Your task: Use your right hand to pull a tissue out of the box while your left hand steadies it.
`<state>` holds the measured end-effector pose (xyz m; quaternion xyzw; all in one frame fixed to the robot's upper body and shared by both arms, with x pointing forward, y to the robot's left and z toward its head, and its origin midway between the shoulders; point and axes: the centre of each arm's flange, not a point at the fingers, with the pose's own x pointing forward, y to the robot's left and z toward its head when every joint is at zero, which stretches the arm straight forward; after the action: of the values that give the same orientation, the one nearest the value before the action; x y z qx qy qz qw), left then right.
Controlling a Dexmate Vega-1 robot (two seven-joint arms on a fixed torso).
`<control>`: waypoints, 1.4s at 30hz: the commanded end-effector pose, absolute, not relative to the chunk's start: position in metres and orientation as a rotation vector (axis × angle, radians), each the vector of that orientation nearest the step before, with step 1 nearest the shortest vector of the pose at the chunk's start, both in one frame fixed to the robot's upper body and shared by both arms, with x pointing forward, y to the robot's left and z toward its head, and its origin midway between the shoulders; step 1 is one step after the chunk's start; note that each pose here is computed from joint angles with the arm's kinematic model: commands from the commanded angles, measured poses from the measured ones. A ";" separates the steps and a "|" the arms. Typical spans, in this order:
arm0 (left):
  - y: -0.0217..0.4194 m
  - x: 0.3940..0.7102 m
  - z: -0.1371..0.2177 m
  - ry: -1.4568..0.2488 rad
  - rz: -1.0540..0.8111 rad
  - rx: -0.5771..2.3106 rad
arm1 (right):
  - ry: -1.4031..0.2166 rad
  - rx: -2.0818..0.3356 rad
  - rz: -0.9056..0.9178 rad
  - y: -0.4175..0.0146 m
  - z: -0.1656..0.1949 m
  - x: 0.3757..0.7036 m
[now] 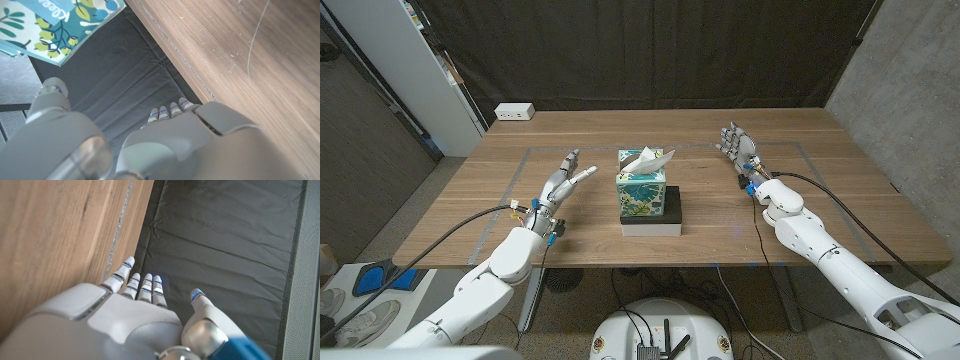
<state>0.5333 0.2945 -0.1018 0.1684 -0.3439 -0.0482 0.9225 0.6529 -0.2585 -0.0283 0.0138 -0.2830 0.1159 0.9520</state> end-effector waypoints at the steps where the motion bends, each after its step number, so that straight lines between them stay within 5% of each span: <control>1: 0.297 0.527 -0.110 -0.692 -0.134 0.362 | -0.578 0.019 0.239 -0.251 -0.025 0.651; 42: 0.293 0.491 -0.140 -0.671 -0.144 0.402 | -0.585 0.015 0.255 -0.231 -0.026 0.644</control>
<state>0.5012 0.2941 -0.1326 0.1870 -0.3309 -0.0694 0.9223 0.6436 -0.2380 -0.0282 0.0108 -0.2856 0.1199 0.9507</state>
